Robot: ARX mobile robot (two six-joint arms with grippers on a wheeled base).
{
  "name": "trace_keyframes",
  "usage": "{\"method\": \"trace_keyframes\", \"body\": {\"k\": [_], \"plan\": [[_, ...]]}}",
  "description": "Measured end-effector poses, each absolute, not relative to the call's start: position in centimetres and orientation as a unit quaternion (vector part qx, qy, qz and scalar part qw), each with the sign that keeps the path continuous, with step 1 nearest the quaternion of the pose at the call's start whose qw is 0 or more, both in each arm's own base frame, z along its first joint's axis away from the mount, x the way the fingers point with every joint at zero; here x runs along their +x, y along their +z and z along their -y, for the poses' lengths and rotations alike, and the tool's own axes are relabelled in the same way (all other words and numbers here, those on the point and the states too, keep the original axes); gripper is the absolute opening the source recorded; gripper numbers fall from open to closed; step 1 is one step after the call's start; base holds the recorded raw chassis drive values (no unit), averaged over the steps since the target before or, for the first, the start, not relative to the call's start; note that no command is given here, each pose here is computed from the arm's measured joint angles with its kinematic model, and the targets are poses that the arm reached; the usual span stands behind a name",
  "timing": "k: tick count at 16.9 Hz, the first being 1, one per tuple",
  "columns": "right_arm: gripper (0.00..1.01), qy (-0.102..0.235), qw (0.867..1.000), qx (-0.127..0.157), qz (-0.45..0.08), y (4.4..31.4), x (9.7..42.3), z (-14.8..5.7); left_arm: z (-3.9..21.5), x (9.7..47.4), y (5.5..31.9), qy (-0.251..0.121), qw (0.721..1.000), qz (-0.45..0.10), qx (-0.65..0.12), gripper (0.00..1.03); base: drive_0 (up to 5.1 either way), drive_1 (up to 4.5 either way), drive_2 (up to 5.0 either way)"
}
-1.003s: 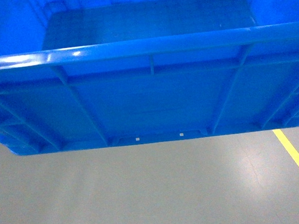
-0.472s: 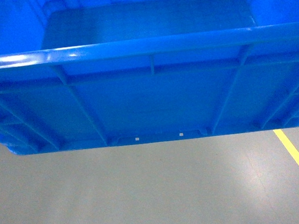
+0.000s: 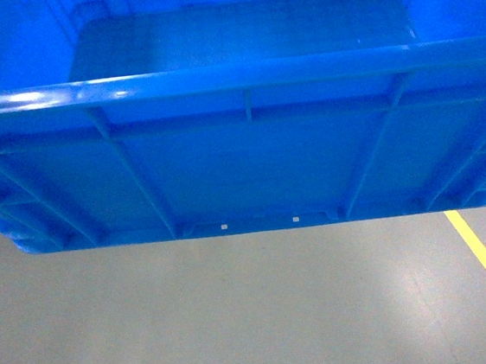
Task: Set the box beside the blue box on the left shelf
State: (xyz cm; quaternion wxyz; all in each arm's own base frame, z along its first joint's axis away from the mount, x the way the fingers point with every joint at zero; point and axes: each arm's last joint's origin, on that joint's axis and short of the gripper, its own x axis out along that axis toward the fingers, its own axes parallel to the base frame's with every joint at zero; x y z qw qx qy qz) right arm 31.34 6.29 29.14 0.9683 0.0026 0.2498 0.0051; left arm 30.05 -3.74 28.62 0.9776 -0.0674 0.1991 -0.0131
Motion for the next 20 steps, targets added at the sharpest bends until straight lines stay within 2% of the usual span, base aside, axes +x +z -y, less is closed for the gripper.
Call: {"method": "trace_keyframes", "body": {"k": [20], "plan": [[0.22, 0.005, 0.968, 0.003, -0.250, 29.13, 31.35, -6.29, 3.74, 30.05, 28.62, -0.013, 0.978, -0.199, -0.067, 0.20, 0.0, 4.35, -4.3]]}}
